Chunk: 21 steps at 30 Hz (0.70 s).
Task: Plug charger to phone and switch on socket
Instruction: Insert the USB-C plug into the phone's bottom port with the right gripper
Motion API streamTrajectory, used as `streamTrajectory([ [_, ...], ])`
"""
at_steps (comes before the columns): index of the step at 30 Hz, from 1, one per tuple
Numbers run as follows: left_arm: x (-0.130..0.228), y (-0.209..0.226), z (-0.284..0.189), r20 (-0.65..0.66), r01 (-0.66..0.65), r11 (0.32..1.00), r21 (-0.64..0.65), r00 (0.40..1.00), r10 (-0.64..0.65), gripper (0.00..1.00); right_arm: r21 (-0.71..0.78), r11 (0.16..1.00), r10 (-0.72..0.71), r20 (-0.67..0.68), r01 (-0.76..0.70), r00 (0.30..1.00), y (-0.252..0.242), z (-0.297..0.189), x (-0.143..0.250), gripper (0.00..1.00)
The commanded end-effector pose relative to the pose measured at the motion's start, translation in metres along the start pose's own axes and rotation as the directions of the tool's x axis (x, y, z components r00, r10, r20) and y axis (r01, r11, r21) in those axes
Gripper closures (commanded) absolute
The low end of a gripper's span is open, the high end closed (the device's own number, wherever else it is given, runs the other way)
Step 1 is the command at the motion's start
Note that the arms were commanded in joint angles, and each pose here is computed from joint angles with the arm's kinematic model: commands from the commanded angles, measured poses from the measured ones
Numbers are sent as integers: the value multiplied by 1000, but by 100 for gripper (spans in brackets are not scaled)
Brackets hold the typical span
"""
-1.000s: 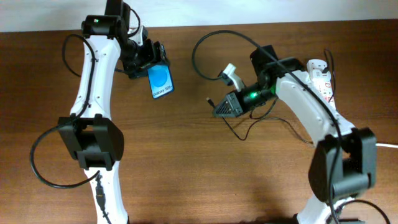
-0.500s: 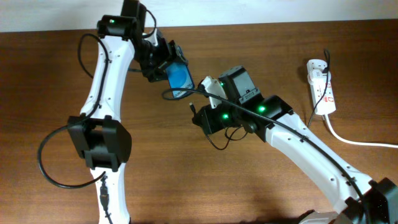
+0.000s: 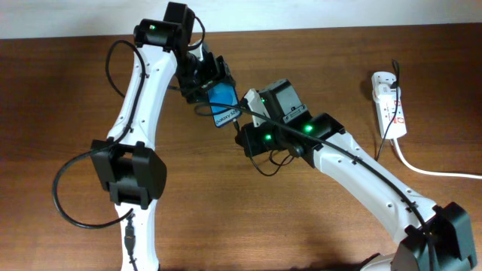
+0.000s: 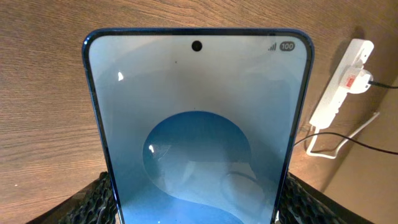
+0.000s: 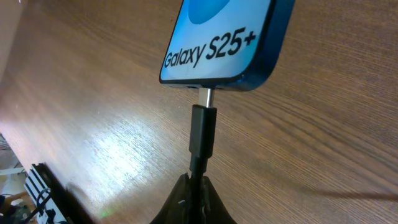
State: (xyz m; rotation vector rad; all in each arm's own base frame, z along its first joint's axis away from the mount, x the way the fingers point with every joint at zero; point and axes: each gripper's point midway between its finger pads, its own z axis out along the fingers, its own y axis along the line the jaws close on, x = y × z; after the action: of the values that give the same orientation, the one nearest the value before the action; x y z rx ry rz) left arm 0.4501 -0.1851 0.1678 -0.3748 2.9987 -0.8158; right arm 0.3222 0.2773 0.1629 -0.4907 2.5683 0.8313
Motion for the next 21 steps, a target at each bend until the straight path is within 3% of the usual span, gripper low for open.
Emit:
streamTrajectory([
  [1,3,-11,-8,12,-22,1000,22,1000,22,100,6,1000,-16,-8,16,1000,3,6,3,96],
  [21,1,-7,-8,23,-21,1000,2,1000,21,100,-38,999,18,-55,-20,998,7,18,11,96],
])
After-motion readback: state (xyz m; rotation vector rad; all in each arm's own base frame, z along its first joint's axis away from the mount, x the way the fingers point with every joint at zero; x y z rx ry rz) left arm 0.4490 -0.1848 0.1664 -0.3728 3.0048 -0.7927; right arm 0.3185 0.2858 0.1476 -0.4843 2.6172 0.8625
